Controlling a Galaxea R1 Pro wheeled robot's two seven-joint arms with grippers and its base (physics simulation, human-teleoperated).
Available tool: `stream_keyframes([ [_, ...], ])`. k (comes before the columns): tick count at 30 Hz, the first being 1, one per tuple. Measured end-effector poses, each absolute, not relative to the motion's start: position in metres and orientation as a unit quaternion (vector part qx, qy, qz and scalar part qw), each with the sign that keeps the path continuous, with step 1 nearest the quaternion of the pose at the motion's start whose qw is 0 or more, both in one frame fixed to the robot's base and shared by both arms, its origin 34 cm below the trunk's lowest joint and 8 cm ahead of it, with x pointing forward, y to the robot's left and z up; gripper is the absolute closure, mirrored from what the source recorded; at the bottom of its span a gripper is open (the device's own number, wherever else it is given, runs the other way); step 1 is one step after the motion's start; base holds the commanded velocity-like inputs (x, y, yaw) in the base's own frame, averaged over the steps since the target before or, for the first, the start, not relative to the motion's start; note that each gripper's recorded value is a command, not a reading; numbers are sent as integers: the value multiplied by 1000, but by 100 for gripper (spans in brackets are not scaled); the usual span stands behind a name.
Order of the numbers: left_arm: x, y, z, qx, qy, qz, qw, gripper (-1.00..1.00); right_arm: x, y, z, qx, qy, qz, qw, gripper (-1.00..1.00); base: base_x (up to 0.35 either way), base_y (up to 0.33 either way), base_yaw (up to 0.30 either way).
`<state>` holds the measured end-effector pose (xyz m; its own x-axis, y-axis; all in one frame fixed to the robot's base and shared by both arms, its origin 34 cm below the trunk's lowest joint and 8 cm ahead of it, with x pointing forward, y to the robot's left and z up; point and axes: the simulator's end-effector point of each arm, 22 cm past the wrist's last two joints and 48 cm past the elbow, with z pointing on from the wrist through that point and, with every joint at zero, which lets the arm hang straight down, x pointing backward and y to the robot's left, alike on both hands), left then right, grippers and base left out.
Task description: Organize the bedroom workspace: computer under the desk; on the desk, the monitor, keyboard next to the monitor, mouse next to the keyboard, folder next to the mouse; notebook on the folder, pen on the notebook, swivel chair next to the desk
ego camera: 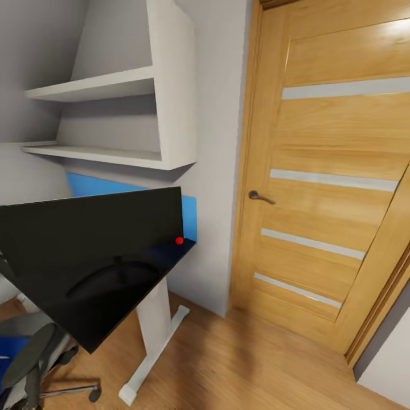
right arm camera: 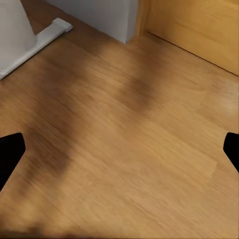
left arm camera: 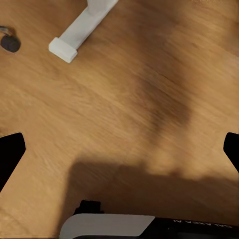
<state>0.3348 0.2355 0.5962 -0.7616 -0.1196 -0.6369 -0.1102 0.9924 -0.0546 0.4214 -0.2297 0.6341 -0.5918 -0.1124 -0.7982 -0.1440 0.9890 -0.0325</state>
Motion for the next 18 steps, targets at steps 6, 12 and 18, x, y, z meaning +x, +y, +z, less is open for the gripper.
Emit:
stream_keyframes([
  [6, 335, 235, 596, -61, 939, -7, 339, -100, 416, -225, 631, -90, 893, 22, 440, -100, 0, 0, 290],
  [12, 335, 235, 596, -61, 939, -7, 339, -100, 415, -224, 631, -92, 894, 23, 439, -100, 0, 0, 290],
  [18, 335, 235, 596, -61, 939, -7, 339, -100, 415, -224, 630, -93, 894, 23, 439, -100, 0, 0, 291],
])
